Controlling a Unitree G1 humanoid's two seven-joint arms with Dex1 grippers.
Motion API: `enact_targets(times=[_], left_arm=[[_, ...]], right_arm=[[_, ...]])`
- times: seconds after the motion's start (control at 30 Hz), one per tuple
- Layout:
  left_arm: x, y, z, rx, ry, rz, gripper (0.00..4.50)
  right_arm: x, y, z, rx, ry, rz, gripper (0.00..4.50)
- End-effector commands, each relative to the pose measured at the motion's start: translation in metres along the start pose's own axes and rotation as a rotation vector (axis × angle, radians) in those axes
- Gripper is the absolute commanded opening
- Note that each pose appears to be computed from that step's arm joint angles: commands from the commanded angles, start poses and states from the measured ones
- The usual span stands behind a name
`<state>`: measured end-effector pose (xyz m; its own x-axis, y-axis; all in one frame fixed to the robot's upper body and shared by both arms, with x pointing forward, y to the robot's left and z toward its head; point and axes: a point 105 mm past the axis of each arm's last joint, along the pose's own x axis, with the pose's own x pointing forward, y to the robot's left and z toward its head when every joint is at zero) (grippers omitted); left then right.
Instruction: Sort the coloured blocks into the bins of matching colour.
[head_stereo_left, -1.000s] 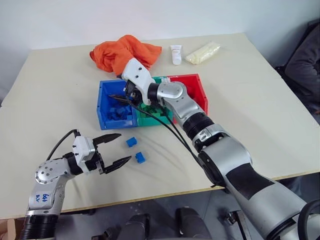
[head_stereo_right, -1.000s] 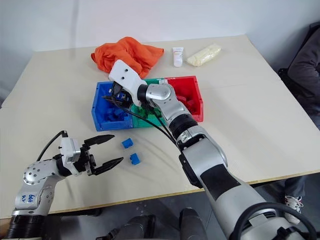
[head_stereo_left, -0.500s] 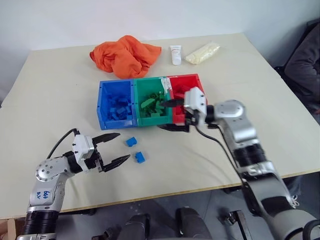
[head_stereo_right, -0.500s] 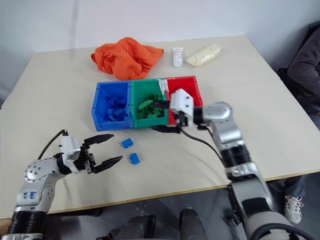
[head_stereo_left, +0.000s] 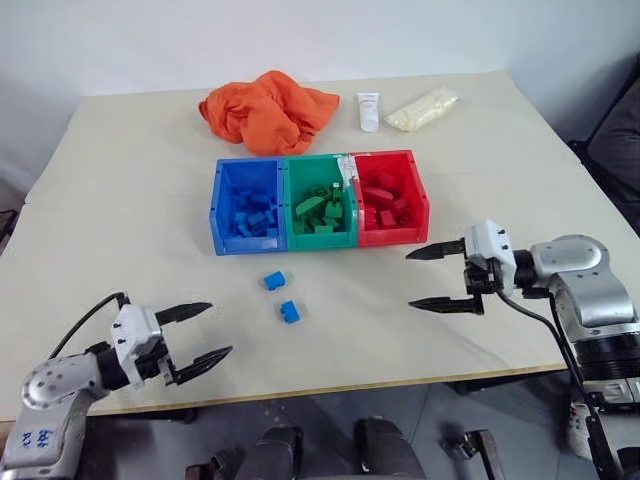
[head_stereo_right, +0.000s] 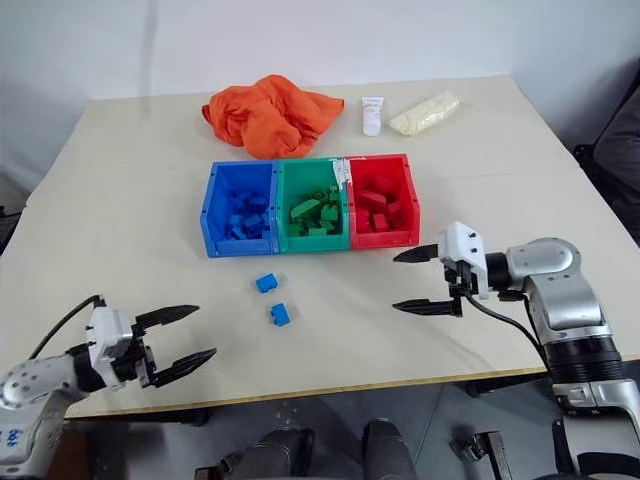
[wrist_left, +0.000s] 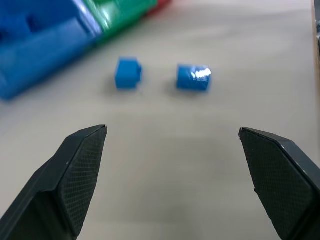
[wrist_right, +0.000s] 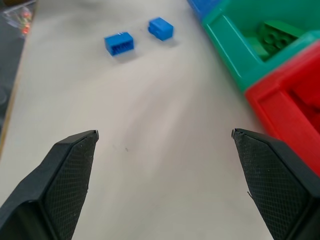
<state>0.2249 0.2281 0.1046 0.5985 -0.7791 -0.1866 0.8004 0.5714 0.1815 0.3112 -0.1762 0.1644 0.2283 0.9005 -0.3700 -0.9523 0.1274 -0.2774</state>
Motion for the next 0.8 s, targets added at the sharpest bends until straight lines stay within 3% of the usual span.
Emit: enact_targets(times=[0.03, 0.2, 0.37, 0.57, 0.8], left_arm=[[-0.016, -0.002, 0.011, 0.024, 0.019, 0.046, 4.50], [-0.027, -0.007, 0.009, 0.009, 0.064, 0.077, 4.50], [-0.011, -0.013, 0.013, 0.013, 0.067, 0.048, 4.50], [0.036, -0.030, 0.022, 0.037, 0.067, -0.083, 4.50], [0.098, -0.016, 0.022, 0.059, 0.047, -0.100, 4.50]], right_arm=[[-0.011, -0.006, 0.006, -0.038, 0.002, -0.028, 4.48], [-0.007, -0.012, 0.008, -0.044, -0.008, -0.033, 4.48], [-0.001, -0.015, 0.012, -0.059, -0.024, -0.029, 4.48], [0.000, -0.015, 0.015, -0.067, -0.030, -0.048, 4.48], [-0.007, -0.009, 0.016, -0.073, -0.024, -0.109, 4.48]])
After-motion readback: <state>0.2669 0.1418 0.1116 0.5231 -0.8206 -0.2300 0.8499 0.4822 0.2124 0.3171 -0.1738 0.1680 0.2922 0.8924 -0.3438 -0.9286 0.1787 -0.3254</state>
